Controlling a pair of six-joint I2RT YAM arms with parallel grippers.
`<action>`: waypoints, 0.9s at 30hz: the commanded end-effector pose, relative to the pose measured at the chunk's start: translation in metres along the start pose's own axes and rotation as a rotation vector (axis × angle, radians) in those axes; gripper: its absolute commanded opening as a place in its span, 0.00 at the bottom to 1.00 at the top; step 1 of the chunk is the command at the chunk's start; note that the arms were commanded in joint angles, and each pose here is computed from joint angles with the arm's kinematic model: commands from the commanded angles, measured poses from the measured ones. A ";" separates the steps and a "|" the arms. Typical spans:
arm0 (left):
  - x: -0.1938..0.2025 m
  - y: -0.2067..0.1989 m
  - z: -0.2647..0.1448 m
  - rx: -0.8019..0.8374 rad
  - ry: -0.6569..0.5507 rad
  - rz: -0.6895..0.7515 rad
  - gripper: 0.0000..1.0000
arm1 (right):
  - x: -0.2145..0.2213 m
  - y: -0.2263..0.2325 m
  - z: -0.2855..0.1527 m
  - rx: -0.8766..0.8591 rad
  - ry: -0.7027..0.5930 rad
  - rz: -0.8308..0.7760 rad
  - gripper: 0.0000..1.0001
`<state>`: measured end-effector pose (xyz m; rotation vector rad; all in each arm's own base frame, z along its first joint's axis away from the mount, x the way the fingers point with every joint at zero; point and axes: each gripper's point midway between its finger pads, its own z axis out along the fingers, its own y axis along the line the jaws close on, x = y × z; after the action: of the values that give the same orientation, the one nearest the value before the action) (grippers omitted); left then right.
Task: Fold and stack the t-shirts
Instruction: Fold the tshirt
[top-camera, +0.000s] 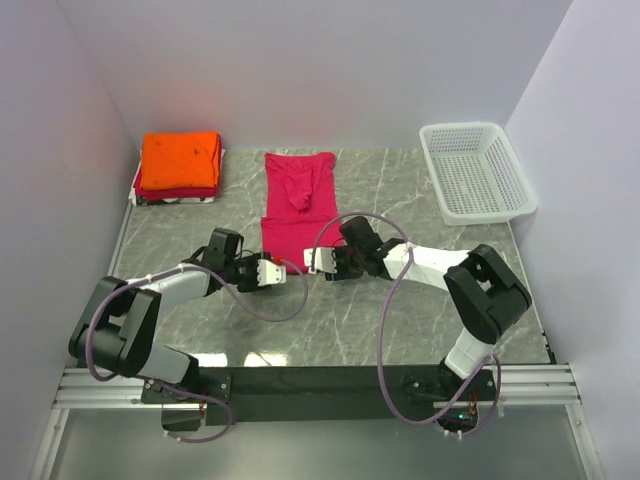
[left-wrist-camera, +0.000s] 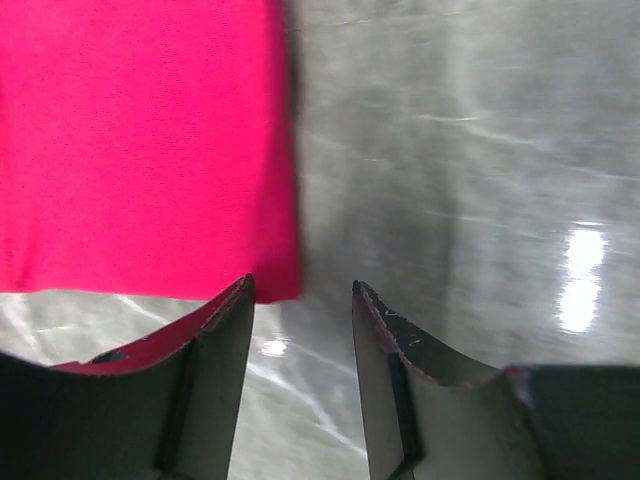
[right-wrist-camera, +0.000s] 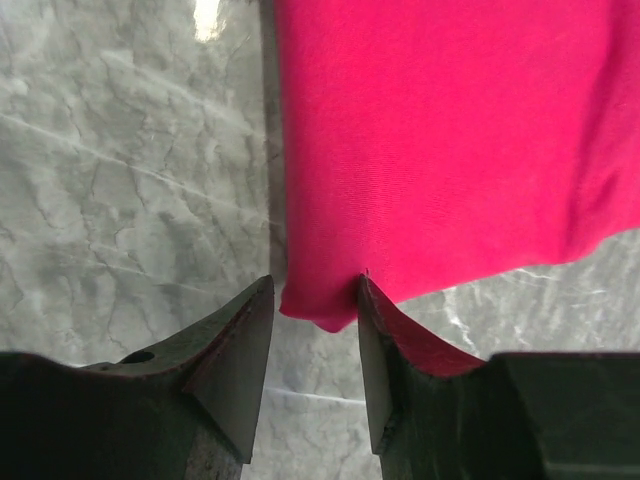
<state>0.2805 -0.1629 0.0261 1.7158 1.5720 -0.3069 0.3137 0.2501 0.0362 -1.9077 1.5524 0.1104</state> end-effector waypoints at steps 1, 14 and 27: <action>-0.003 0.023 0.004 -0.045 0.008 0.058 0.49 | 0.002 0.000 0.006 0.008 0.011 -0.035 0.45; -0.003 0.013 0.008 0.033 0.012 0.087 0.04 | 0.008 0.002 0.007 -0.014 0.043 -0.034 0.00; -0.041 -0.031 -0.033 0.120 -0.078 0.100 0.01 | -0.021 0.029 -0.056 -0.060 -0.028 0.082 0.00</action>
<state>0.2647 -0.1684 0.0587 1.8014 1.4773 -0.3277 0.2894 0.2393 0.0689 -1.8795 1.5876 0.1440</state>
